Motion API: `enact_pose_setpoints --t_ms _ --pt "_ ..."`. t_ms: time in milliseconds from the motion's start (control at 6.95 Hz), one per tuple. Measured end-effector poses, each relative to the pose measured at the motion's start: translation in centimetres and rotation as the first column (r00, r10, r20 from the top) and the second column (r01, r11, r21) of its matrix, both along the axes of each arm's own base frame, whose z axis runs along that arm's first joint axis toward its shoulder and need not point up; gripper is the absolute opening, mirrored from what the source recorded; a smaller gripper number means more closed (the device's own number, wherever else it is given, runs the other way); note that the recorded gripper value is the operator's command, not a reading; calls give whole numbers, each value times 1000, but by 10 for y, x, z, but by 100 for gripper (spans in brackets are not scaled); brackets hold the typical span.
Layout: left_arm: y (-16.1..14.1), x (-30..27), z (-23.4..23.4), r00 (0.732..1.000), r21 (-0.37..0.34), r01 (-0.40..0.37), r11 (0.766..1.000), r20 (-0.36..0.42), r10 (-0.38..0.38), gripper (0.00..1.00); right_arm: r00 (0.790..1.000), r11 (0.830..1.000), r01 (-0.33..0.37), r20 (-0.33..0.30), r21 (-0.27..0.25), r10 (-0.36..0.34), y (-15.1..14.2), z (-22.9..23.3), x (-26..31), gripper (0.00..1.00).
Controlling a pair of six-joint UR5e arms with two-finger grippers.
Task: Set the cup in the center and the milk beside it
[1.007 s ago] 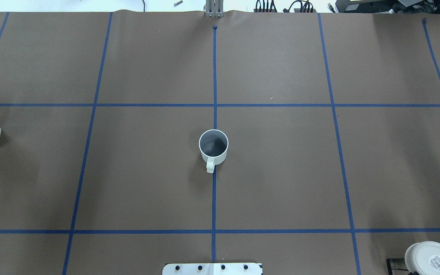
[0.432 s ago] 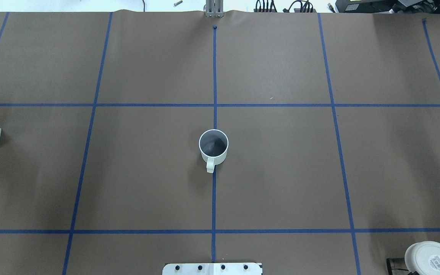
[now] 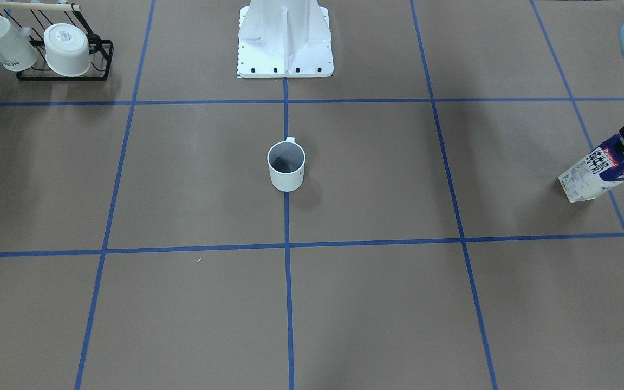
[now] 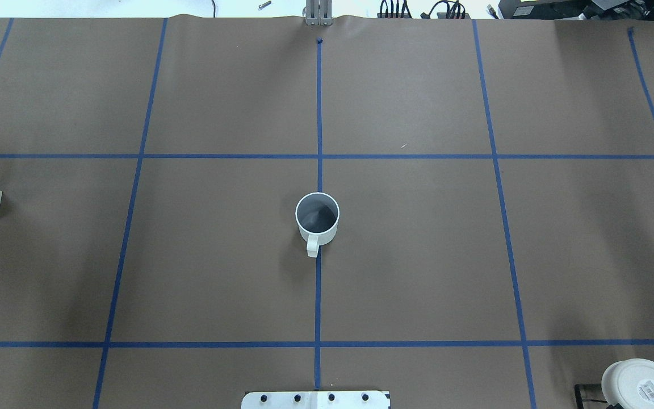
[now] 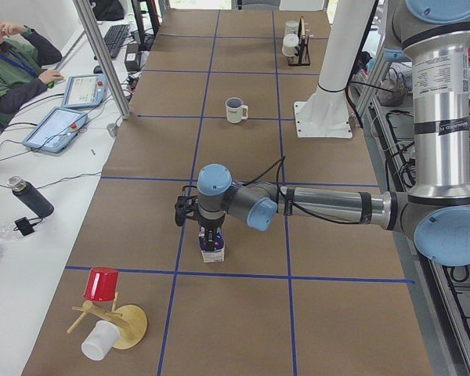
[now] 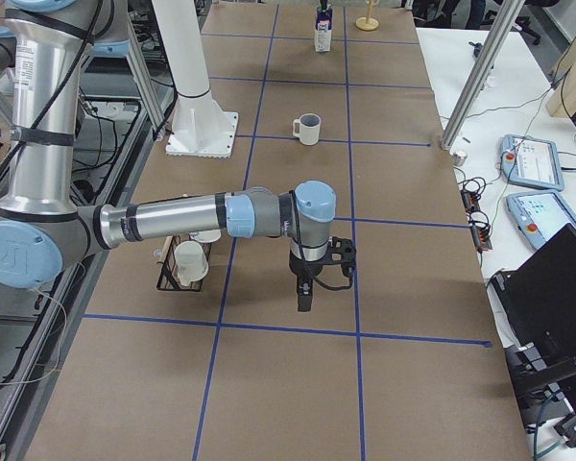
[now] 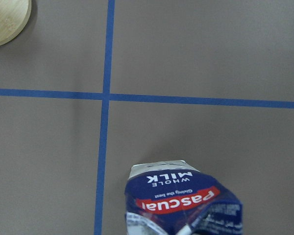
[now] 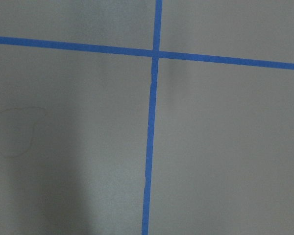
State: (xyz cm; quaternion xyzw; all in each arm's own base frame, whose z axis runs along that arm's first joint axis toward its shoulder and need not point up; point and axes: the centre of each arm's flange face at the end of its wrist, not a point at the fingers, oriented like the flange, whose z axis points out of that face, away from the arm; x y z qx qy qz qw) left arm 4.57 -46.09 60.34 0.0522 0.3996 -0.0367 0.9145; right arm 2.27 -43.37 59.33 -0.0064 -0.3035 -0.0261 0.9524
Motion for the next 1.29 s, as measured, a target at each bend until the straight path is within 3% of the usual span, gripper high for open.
enact_pose_setpoints --t_ms 144,288,719,863,1295 --pt "0 6 1 1000 2 -10 1000 4 10 96 1000 1000 0 0 0 0 0 0 0 100" --pt "0 10 2 1000 5 -15 1000 12 15 81 1000 1000 0 0 0 0 0 0 0 100" --pt "-1 14 1 1000 11 -24 1000 17 23 10 1000 1000 0 0 4 0 -1 -1 0 100" --pt "-2 15 -1 1000 14 -24 1000 16 23 0 1000 1000 0 1 5 0 -2 -2 0 100" --pt "-7 15 -29 1000 44 -20 999 2 20 0 1000 1000 0 1 11 0 -4 -4 0 100"
